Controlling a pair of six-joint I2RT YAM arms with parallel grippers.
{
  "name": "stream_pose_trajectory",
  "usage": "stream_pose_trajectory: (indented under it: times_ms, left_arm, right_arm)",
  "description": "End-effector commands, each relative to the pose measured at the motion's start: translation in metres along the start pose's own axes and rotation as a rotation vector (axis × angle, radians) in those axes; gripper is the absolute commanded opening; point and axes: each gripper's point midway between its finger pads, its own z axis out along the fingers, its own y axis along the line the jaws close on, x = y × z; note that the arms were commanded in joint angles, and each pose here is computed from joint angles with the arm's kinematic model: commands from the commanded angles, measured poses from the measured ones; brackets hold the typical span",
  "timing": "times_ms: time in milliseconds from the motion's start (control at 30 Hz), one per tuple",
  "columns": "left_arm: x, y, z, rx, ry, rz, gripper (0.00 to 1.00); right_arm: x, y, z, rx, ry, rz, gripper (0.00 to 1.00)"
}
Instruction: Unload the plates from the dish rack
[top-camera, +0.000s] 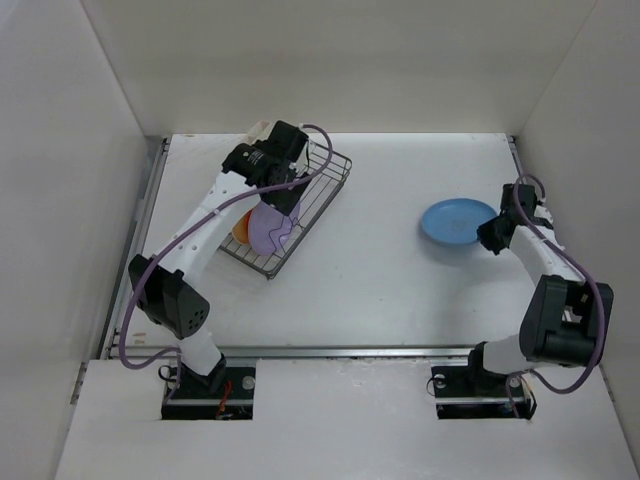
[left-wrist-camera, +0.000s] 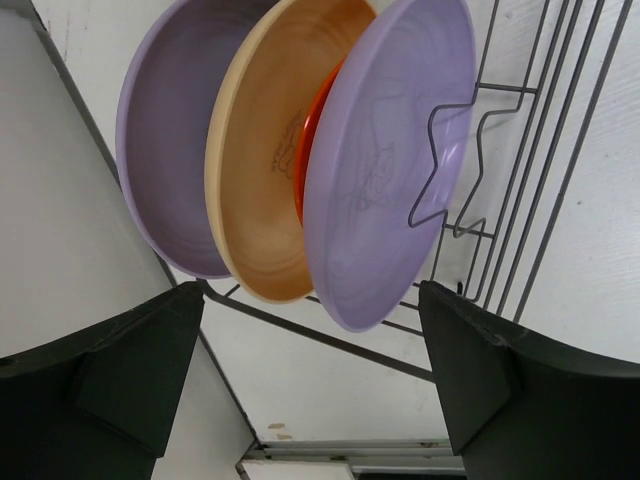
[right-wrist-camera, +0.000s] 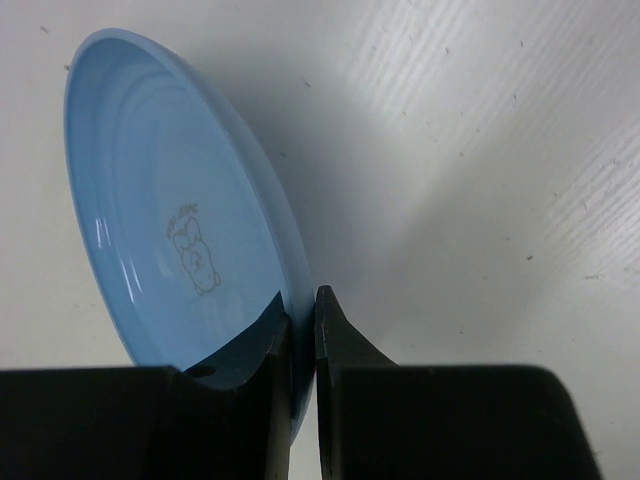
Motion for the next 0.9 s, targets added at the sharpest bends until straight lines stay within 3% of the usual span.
stream_pose_trajectory:
  times_ms: [0, 67, 133, 233, 267, 367, 600, 700, 867]
  left_arm:
    - [-0.007, 0.011, -0.005, -0.052, -0.047, 0.0, 0.85]
    - [-0.004, 0.009, 0.0, -0.051, -0.037, 0.005, 0.84]
    - [-0.003, 0.008, 0.002, -0.051, -0.037, 0.005, 0.83]
    - [0.0, 0.005, 0.008, -0.048, -0.018, 0.014, 0.78]
    - [0.0, 0.003, 0.008, -0.039, -0.019, 0.014, 0.77]
    - [0.003, -0.001, 0.013, -0.026, -0.004, 0.022, 0.71]
    - [0.001, -0.009, 0.011, -0.007, -0.013, 0.054, 0.64]
    - [0.006, -0.008, 0.015, -0.044, 0.012, 0.089, 0.63]
    - [0.003, -0.009, 0.037, -0.116, 0.044, 0.11, 0.53]
  right_arm:
    - [-0.005, 0.01, 0.003, -0.086, -0.033, 0.047, 0.0]
    - [0.005, -0.008, 0.013, -0.054, -0.013, 0.057, 0.01]
    - [0.011, -0.019, 0.022, -0.028, 0.009, 0.064, 0.14]
    - [0.023, -0.035, 0.028, 0.002, 0.05, 0.075, 0.25]
    - [0.023, -0.035, 0.028, 0.002, 0.05, 0.075, 0.43]
    - [0.032, -0.046, 0.031, 0.024, 0.073, 0.088, 0.74]
    - [0.022, -0.042, 0.0, -0.029, 0.03, 0.097, 0.86]
    - [0.011, -0.037, -0.026, -0.086, -0.019, 0.069, 0.86]
    - [-0.011, -0.028, -0.072, -0.185, -0.126, 0.029, 0.86]
